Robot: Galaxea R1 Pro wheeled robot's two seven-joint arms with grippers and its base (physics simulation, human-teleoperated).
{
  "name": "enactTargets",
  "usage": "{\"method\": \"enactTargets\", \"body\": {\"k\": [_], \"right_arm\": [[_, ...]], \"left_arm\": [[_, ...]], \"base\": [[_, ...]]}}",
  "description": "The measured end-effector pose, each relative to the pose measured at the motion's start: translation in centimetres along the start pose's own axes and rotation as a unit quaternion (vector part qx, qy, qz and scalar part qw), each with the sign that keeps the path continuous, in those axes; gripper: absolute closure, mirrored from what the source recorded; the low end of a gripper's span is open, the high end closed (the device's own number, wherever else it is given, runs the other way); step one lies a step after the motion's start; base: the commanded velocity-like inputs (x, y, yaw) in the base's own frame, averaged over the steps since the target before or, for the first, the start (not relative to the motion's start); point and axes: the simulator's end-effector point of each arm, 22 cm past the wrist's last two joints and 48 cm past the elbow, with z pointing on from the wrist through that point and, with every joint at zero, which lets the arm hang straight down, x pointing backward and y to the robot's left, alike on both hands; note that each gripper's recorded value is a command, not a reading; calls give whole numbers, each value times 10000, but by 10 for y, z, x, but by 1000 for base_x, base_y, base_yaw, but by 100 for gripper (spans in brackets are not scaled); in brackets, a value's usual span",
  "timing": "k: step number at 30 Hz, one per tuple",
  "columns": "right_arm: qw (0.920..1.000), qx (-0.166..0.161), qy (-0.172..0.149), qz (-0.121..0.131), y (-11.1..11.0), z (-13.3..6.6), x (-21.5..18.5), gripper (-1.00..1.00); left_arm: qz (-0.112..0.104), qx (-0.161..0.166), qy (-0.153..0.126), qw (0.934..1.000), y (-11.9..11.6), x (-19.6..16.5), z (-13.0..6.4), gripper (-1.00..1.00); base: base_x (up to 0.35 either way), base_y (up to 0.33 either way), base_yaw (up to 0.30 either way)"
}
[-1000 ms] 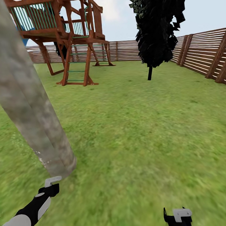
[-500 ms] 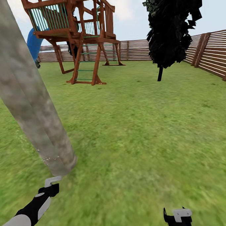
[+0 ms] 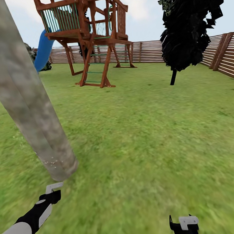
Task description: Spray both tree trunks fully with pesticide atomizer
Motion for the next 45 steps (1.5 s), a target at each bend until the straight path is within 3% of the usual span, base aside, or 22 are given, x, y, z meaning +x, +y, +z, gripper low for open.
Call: {"method": "enactTargets", "body": {"k": [5,17,23,31,36,38,41,45], "right_arm": [[10000,0,0,0,0,0,0,-100],[10000,-2,2,1,0,0,0,-100],[10000,1,-1,0,0,0,0,-100],[10000,6,0,3,0,0,0,-100],[10000,8,-1,4,-1,0,0,-100],[10000,13,-1,5,-1,0,0,-100],[10000,15,0,4,-1,0,0,-100],[10000,16,1,5,-1,0,0,-100]], "left_arm": [[-8,-11,0,10000,1,0,0,100],[-22,-38,-1,10000,3,0,0,100],[-27,-28,-30,10000,1,-3,0,100],[45,62,-56,10000,-4,-16,1,100],[85,297,-205,9993,-21,-69,-7,100],[182,307,-263,9990,-10,-108,-17,100],[202,157,-325,9991,19,-127,-21,100],[147,208,-351,9991,15,-131,-23,100]], "base": [[237,-193,19],[160,-233,268],[26,-187,269],[-51,-5,25],[-26,0,1],[-1,0,98],[0,0,171],[0,0,186]]}}
